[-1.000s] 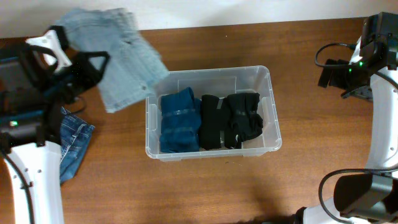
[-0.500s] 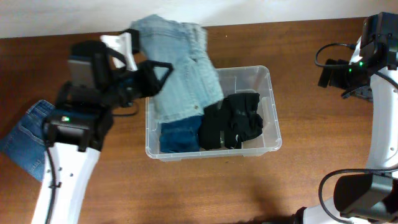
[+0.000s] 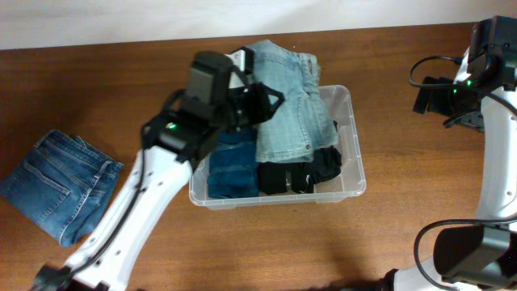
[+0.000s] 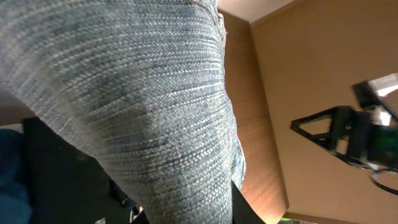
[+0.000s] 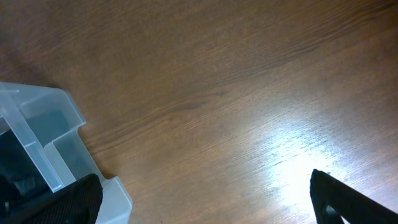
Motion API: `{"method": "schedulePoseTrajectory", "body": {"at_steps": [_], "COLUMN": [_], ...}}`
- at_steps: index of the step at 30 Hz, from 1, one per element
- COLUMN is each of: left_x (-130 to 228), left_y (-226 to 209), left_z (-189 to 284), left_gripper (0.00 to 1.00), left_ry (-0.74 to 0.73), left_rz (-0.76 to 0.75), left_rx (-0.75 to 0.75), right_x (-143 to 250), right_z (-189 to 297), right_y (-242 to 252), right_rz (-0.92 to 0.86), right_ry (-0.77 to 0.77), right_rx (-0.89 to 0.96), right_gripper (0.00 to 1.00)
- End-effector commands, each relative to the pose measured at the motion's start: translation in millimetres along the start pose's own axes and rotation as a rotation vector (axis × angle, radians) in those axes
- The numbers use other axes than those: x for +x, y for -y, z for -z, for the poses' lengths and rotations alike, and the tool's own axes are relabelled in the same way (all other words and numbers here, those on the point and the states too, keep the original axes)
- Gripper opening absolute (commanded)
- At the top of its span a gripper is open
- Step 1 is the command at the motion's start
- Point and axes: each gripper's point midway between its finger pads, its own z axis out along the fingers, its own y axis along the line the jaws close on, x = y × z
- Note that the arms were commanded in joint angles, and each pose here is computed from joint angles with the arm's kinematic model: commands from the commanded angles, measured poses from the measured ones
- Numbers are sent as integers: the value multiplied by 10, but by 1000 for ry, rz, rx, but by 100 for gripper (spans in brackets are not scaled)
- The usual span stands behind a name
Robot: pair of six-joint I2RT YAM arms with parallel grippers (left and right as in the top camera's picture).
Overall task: Pack container
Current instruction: 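Lift the light-blue jeans and carry them right into the box, then lower the light-blue jeans onto the black garments and press down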
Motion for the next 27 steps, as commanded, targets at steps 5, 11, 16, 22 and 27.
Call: {"method": "schedulePoseTrajectory", "body": {"at_steps": [5,11,16,22,27], "left_x": [94,217,379,494,566], "left_y": [311,273,280,127,-41], "left_z": [-235,-381,-509,-692,-839], "left_gripper": [1,1,0,1,1], "left_ry": [-57,-98,-140,-177,-202], "left_rz": [-10,-5,-9,8,26], "left_rx": [116,106,99,60,22], "right_x": [-12,-12,-12,-12,-12], "right_z": [0,0,0,0,0], "right_y": [43,43,44,43,43], "right_rz": [-12,-12,-12,-12,-12], "right_ry": [3,3,3,3,3], "right_rx": [14,14,14,14,14], "right_gripper": [98,98,99,98,98]}}
